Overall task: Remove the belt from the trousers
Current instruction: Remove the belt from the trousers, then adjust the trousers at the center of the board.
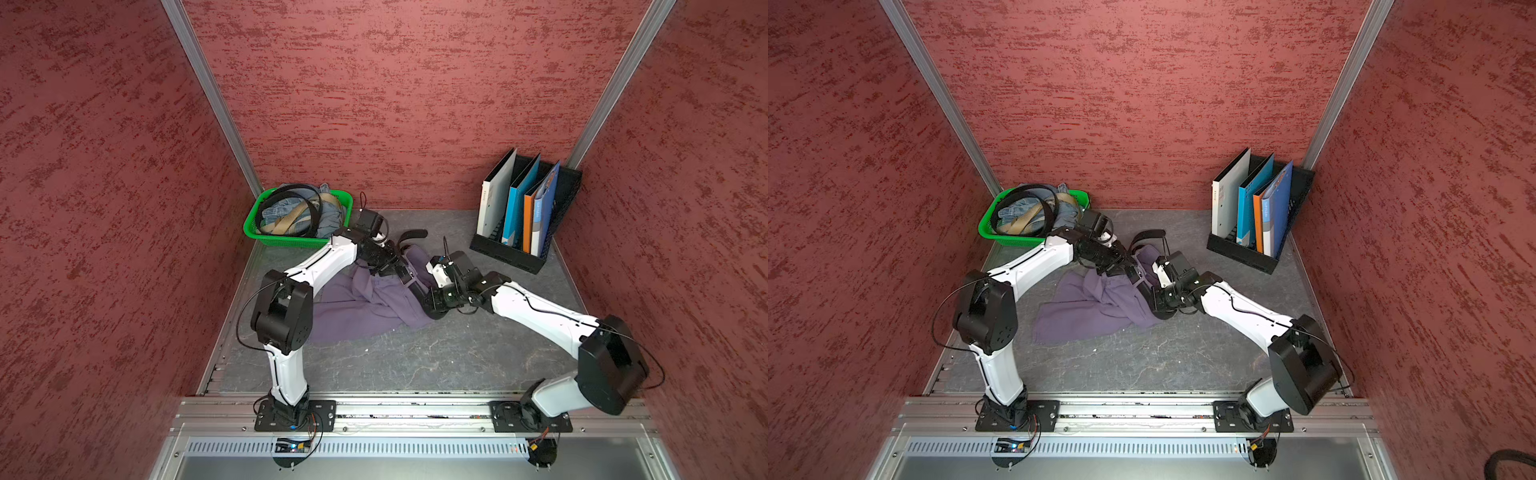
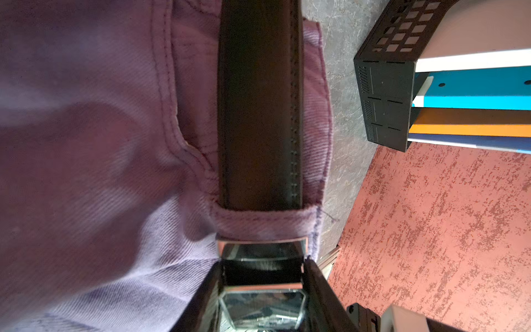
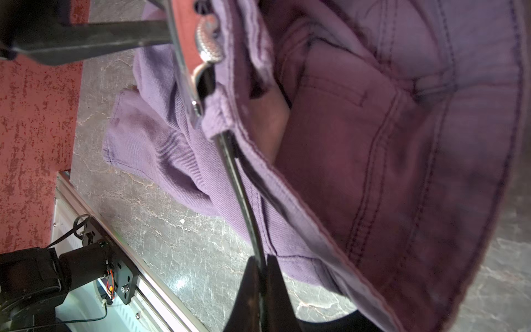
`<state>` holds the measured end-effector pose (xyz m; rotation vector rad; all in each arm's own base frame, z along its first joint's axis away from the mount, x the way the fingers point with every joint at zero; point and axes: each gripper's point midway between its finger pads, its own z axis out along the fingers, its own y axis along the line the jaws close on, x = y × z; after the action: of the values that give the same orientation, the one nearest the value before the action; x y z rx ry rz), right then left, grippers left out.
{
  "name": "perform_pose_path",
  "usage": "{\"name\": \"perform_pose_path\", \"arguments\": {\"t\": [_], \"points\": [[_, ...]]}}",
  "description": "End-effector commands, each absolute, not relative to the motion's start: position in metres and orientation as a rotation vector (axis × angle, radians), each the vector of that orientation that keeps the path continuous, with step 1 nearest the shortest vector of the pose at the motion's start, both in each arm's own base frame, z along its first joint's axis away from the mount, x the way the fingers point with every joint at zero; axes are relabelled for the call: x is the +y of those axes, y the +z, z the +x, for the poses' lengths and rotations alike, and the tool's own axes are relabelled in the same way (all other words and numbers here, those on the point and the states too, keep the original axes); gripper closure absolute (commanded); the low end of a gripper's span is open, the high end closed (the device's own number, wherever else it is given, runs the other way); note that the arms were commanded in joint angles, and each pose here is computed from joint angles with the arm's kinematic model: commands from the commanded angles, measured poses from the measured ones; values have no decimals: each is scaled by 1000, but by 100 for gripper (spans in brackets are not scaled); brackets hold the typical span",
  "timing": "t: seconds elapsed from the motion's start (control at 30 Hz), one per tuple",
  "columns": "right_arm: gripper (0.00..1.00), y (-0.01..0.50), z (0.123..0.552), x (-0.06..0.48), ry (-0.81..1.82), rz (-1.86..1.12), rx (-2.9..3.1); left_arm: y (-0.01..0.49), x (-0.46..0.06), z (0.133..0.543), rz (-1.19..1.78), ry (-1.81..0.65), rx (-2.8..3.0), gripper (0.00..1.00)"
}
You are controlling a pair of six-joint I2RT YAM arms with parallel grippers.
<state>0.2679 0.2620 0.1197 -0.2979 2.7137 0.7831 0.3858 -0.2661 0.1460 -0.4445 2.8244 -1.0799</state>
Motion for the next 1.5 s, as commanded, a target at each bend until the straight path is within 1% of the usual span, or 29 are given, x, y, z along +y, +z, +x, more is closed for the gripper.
{"name": "perform_pose_path", "arguments": {"t": [0.0,0.23,0.37,0.43,0.53,0.57,0.6,0.63,0.7,0.77,0.83,0.97,1.0,1.1,1.13,1.17,1.2,1.23,1.27,1.33,1.37,1.43,1.47], "points": [[100,66,163,185,443,-104,3259,182,-209,454,-501,-896,2524,100],[100,79,120,160,426,62,3339,182,-203,464,-505,-847,2487,100],[100,85,105,145,379,86,3356,182,-205,470,-503,-850,2478,100],[100,86,107,145,381,69,3337,183,-208,471,-494,-866,2476,100],[100,86,126,157,418,32,3280,183,-216,464,-475,-882,2490,100],[100,86,135,163,436,17,3254,184,-219,460,-468,-893,2494,96],[100,85,145,170,460,4,3222,186,-226,453,-448,-917,2497,79],[100,84,155,178,505,2,3183,188,-234,444,-421,-948,2503,72],[100,86,177,194,575,-46,3088,191,-251,425,-360,-1010,2515,68],[100,91,197,209,650,-100,2981,194,-269,405,-294,-1111,2520,67],[100,102,220,219,679,-147,2854,191,-288,386,-258,-1247,2540,73],[100,125,252,230,729,-232,2650,175,-315,361,-250,-1450,2614,76],[100,127,257,232,742,-253,2629,171,-320,359,-246,-1477,2618,76],[100,112,263,229,729,-290,2676,154,-325,361,-255,-1438,2668,76],[100,105,263,228,720,-308,2697,149,-325,364,-270,-1423,2676,71],[100,96,264,226,698,-320,2716,142,-325,368,-290,-1401,2681,60],[96,90,264,223,682,-321,2738,136,-325,373,-307,-1380,2688,58],[85,80,265,221,660,-307,2774,132,-325,377,-315,-1358,2690,55],[77,79,265,220,653,-298,2790,128,-325,381,-313,-1321,2694,47],[67,86,267,219,654,-269,2774,127,-325,385,-301,-1253,2705,46],[63,96,268,217,653,-251,2743,131,-325,385,-277,-1210,2709,49],[58,121,273,212,648,-217,2662,146,-326,382,-152,-1066,2726,63],[56,135,274,209,647,-207,2611,155,-327,379,-67,-963,2737,76]]}}
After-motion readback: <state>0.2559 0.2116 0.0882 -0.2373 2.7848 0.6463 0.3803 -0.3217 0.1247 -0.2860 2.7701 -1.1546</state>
